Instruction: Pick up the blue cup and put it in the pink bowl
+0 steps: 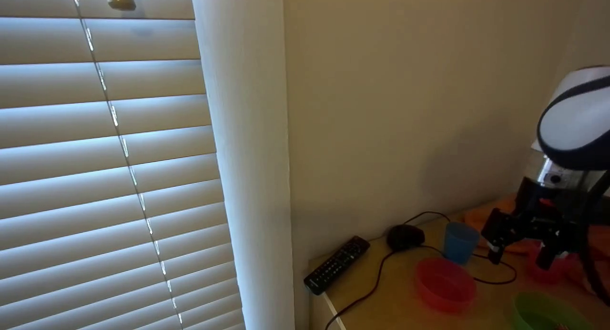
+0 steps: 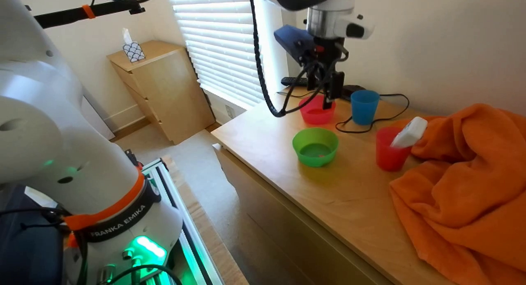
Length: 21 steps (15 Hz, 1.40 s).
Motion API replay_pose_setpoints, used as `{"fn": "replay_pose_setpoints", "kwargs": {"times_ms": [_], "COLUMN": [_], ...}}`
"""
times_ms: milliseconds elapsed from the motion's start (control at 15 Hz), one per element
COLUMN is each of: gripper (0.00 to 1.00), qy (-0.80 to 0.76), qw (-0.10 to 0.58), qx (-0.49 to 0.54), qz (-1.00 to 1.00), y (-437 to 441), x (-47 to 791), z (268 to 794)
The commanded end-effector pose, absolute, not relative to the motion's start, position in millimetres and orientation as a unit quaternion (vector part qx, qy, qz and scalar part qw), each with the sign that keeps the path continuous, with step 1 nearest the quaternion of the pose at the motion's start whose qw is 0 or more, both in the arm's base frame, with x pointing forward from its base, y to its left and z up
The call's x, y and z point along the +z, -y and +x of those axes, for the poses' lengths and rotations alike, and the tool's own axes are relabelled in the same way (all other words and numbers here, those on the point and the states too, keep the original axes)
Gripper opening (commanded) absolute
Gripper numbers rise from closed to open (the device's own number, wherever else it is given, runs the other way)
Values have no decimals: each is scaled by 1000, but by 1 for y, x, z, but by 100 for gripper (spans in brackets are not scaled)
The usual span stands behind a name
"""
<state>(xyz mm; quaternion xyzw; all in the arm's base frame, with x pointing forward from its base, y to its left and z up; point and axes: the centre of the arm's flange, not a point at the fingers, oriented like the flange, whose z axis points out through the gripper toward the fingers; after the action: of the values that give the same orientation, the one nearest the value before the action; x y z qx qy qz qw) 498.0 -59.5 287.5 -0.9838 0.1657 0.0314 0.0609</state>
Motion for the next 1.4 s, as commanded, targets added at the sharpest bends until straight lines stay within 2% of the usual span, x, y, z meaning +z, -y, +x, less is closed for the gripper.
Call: {"fn": "replay_pose_setpoints", "kwargs": {"times_ms": [0, 133, 467, 933, 1067, 1133, 1333], "gripper": [100, 100, 100, 99, 87, 70, 44], "qy": [-168, -166, -286, -391, -386, -383, -388], "qw": [59, 58, 64, 58, 63, 60, 51], "qx": [38, 37, -52, -46, -45, -47, -41], "qz": [-983, -984, -955, -917, -919, -920, -919], "y": [61, 61, 99, 122, 117, 115, 111], "x": [274, 273, 284, 253, 241, 234, 219], "z": [500, 503, 546, 588, 599, 605, 614]}}
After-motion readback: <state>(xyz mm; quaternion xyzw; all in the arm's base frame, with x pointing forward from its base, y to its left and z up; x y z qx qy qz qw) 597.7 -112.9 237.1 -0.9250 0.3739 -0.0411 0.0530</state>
